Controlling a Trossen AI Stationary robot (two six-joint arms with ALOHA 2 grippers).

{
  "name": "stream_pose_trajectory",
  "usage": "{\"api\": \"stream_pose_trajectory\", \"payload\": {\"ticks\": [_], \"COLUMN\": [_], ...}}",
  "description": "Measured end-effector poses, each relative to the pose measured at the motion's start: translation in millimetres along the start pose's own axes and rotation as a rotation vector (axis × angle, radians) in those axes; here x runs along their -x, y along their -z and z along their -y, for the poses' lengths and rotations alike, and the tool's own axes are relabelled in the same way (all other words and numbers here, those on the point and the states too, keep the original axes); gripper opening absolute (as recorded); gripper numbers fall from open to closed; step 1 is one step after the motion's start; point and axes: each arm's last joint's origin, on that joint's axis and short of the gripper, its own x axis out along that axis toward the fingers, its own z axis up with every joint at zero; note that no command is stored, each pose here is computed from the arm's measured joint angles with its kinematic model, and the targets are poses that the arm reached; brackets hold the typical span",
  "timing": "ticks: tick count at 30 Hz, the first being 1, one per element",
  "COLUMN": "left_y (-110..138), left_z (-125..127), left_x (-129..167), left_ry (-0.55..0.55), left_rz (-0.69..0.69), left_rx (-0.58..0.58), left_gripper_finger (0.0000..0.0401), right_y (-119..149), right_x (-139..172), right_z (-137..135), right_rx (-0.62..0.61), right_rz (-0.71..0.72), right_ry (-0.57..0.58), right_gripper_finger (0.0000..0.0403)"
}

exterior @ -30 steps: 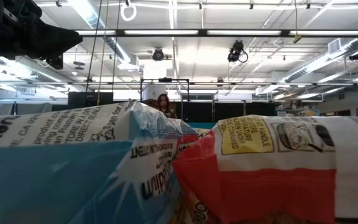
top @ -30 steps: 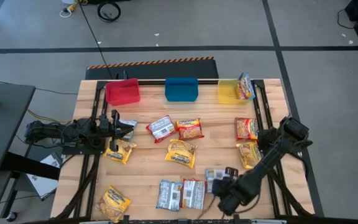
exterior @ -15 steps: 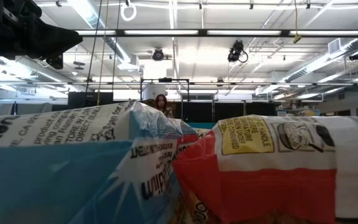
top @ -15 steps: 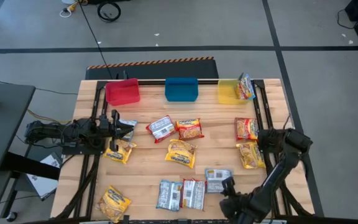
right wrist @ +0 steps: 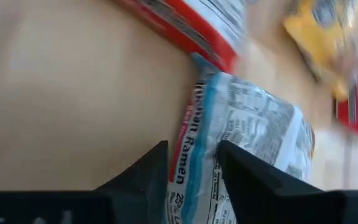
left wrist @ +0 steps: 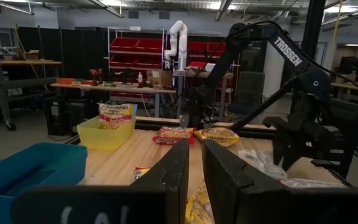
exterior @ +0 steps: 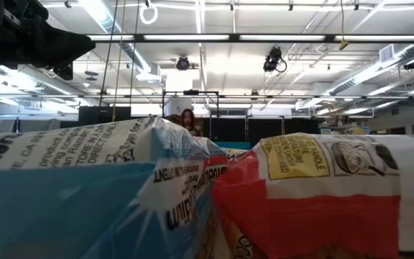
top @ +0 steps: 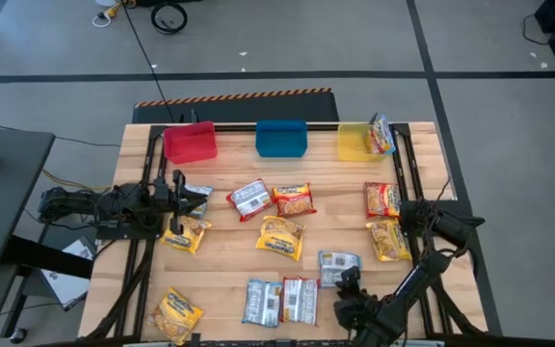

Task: Sort Maruchan noodles
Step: Put the blue noodle pack into the yellow bin

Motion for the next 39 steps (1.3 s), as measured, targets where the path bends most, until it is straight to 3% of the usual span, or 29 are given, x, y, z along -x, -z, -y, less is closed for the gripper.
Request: {"api": "stream_pose_trajectory", "payload": {"ticks": [5, 7, 11, 21, 29, 31, 34, 39], "left_y": [0.1, 0.0, 0.1, 0.1, 0.1, 0.1, 0.1, 0.1], "left_z": [0.0, 0.0, 0.0, 0.0, 0.0, 0.0, 0.0, 0.0], "left_x": [0.0, 0.0, 0.0, 0.0, 0.0, 0.0, 0.0, 0.0], "left_ry": [0.000, 0.000, 0.000, 0.000, 0.000, 0.000, 0.000, 0.000], "left_rz": [-0.002, -0.001, -0.001, -0.002, -0.002, -0.002, -0.002, -0.002], "left_rx": [-0.001, 0.000, 0.000, 0.000, 0.000, 0.000, 0.000, 0.000], "left_gripper_finger": [0.0052, 0.0052, 0.0052, 0.0052, 0.0052, 0.0052, 0.0052, 0.0052], "right_y": [3.9, 2.3, -6.1, -8.9, 14.5, 17.7, 14.2, -3.7], "right_x": [-4.9, 0.8, 20.5, 75.4, 74.9, 71.4, 66.1, 54.9], "right_z": [19.4, 30.3, 65.9, 194.2, 278.2, 293.3, 300.7, 266.5], "right_rx": [-0.216, -0.262, -0.379, -0.740, -1.012, -1.020, -0.891, -0.565], "right_rz": [-0.102, -0.113, -0.096, 0.015, 0.002, -0.015, -0.042, -0.039], "right_ry": [0.097, 0.109, 0.098, 0.003, 0.186, 0.203, 0.138, -0.027], "right_gripper_finger": [0.0035, 0.0012, 0.0006, 0.0003, 0.0002, 0.0002, 0.0008, 0.0043]}}
